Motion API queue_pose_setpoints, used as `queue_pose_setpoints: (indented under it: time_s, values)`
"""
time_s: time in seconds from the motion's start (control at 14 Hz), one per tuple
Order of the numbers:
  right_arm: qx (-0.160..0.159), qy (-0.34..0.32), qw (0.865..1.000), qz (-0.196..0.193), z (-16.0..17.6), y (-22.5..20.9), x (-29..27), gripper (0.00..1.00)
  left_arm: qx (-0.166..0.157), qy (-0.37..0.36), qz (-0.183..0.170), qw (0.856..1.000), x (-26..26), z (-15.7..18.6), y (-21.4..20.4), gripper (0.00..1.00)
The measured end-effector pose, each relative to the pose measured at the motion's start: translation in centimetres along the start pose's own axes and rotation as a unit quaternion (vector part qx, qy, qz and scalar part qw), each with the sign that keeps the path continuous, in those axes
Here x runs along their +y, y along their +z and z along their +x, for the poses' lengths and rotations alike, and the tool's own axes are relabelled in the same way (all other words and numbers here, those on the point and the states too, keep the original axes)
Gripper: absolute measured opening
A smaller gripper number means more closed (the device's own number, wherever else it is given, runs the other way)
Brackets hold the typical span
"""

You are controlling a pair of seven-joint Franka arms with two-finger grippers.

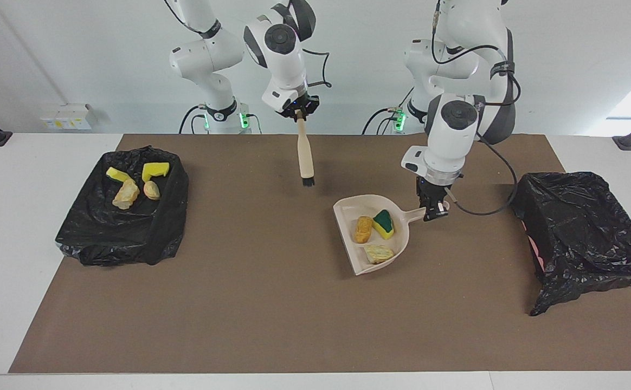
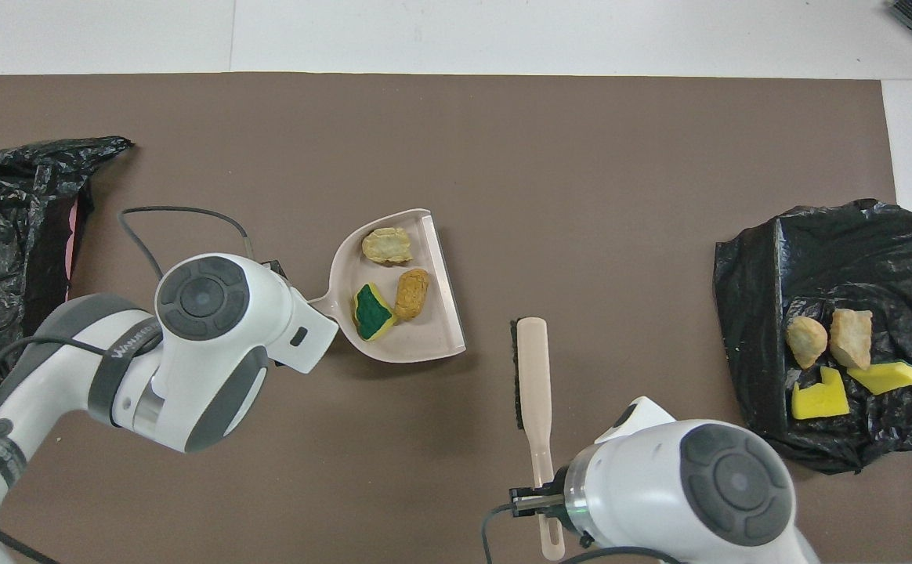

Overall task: Sweep and dump trash in bin
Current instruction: 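Carry the loaded dustpan with the left gripper over the farther black bag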

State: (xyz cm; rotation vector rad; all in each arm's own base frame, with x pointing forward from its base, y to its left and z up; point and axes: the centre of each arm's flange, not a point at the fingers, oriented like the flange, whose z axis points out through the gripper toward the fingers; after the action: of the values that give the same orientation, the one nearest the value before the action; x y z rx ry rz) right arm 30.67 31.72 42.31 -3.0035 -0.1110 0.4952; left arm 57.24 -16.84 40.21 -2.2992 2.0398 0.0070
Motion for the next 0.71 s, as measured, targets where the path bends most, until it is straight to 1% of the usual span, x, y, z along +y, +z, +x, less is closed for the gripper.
queue_pose_setpoints:
  time_s: [0.14,0.29,0.5,0.71]
  values:
    - [0.005,0.030,1.000,-0.003,-0.1,2.3,-1.5,0.27,0.003,0.008,-0.006,1.000,-3.1,-2.7,-0.7,0.32]
    - [0.011,0.046,0.999,-0.006,-0.6,4.4,-2.5,0.27,0.006,0.015,-0.002,1.000,-5.5,-6.2,-1.6,0.32]
    - [0.018,0.046,0.999,-0.006,-0.9,5.9,-3.1,0.27,0.015,0.021,-0.005,1.000,-8.0,-12.4,-4.8,0.32]
    - [0.025,0.043,0.999,-0.006,-1.1,7.2,-3.0,0.27,0.020,0.028,-0.002,0.999,-9.4,-19.5,-7.5,0.32]
